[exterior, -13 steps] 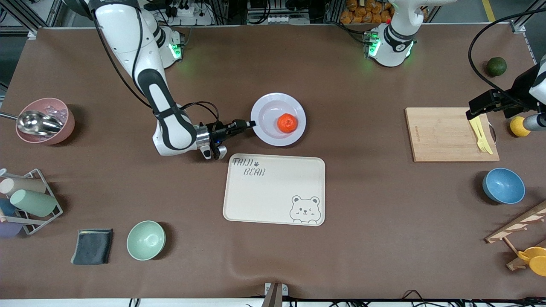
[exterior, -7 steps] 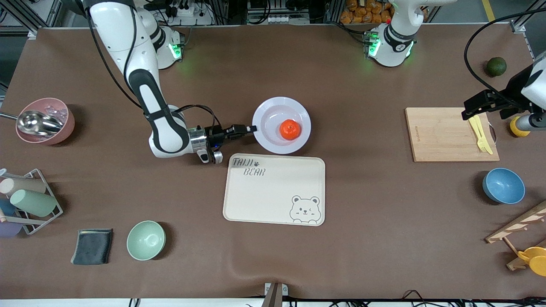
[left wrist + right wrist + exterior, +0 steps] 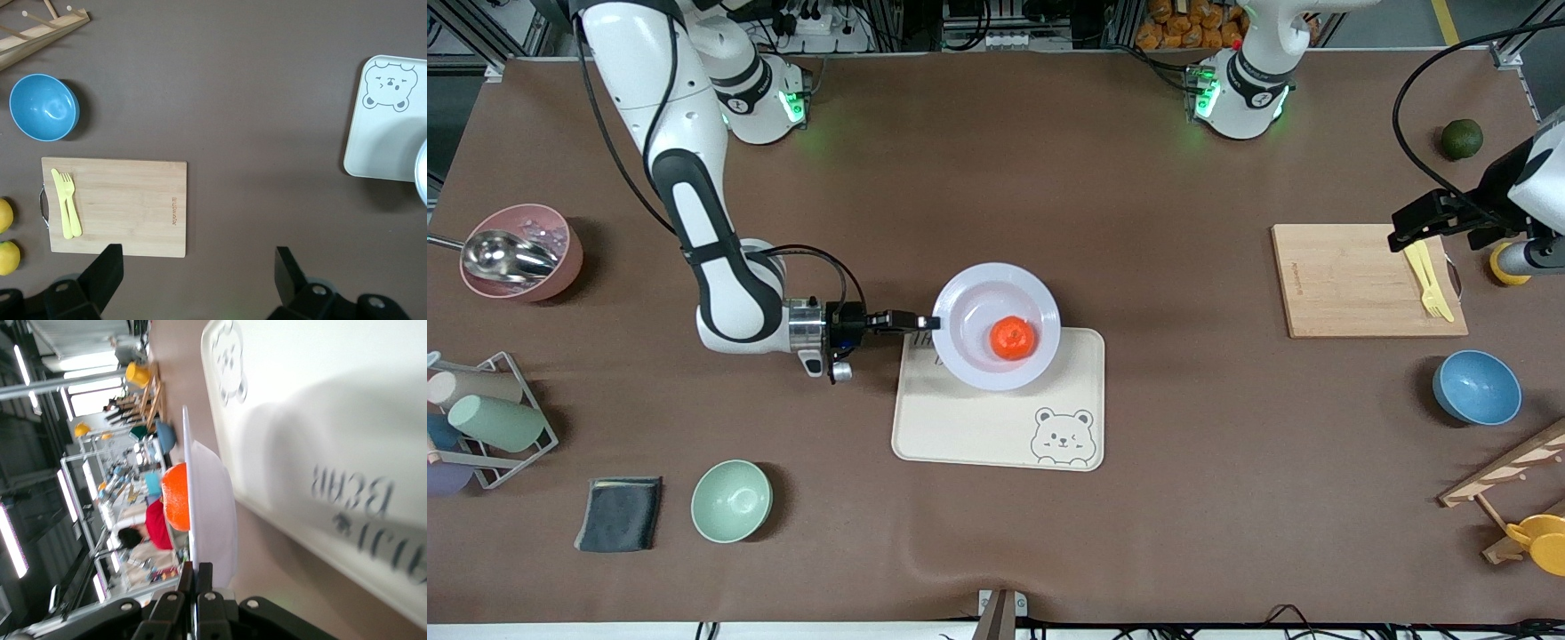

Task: Place orange and plate with both arms
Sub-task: 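Slide the plate with the right gripper onto the bear tray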

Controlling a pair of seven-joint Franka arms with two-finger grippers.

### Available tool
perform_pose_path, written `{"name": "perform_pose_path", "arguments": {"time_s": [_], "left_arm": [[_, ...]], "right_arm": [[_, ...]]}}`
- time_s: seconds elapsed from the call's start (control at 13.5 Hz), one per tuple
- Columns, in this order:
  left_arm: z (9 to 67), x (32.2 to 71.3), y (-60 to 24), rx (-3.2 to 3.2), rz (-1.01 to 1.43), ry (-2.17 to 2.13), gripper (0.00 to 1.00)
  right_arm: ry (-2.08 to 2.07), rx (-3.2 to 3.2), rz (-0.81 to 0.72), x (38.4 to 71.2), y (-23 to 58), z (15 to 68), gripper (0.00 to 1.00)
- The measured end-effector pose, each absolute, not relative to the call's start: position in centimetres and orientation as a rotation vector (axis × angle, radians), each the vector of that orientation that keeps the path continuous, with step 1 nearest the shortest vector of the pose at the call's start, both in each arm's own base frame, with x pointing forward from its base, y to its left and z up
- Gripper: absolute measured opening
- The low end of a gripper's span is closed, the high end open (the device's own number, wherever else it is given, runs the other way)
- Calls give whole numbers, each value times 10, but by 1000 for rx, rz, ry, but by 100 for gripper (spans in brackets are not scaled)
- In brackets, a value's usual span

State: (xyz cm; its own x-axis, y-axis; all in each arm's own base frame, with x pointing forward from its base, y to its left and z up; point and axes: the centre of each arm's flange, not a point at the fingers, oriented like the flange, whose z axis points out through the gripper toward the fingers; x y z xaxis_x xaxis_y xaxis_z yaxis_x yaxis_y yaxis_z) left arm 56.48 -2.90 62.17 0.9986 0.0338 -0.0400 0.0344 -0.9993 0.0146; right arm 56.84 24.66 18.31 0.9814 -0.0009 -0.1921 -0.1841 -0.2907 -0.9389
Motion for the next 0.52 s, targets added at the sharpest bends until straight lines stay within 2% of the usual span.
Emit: {"name": "perform_pose_path", "arguments": {"time_s": [0.52], "left_arm": [[617, 567, -34, 3137, -72, 37, 100]], "right_arm": [[219, -1921, 123, 610, 256, 179, 4]]}}
